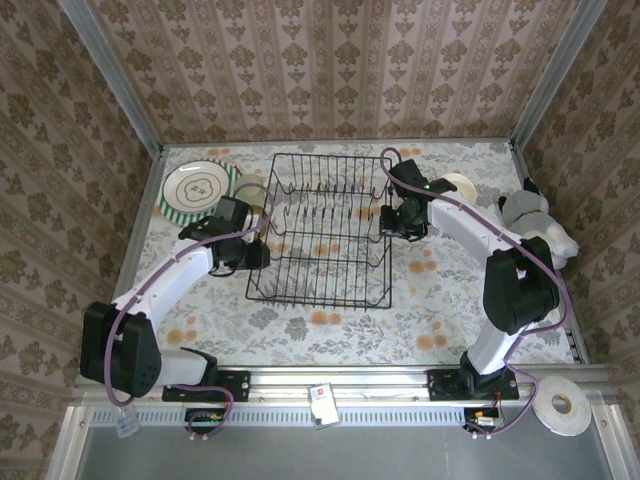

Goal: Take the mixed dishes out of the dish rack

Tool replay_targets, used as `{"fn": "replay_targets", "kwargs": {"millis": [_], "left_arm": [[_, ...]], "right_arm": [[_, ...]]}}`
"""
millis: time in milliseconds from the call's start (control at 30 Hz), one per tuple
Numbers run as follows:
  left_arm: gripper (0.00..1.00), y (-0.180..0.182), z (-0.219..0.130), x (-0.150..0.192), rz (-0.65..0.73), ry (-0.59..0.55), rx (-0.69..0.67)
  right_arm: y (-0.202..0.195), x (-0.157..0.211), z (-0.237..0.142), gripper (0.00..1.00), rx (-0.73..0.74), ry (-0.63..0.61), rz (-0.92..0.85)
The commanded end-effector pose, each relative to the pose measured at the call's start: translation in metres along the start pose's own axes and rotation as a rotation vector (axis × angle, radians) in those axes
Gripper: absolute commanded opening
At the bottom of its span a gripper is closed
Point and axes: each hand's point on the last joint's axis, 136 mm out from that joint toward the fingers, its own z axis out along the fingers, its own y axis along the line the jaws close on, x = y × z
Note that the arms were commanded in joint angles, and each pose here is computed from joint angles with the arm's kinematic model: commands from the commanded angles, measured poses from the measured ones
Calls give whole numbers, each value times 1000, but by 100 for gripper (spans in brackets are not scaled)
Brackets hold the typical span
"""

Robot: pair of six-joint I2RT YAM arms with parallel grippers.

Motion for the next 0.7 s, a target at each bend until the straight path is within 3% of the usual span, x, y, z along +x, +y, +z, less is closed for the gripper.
{"fn": "replay_targets", "kwargs": {"millis": [0, 100, 667], "left_arm": [[14, -26, -1, -13, 8, -35, 72], [0, -41, 4, -18, 5, -43, 97], [0, -107, 39, -74, -38, -111, 187]], "right_arm": [[5, -7, 2, 9, -12, -18, -13], [0, -20, 1, 0, -8, -34, 5], [-57, -94, -22, 0, 17, -144, 139]]}}
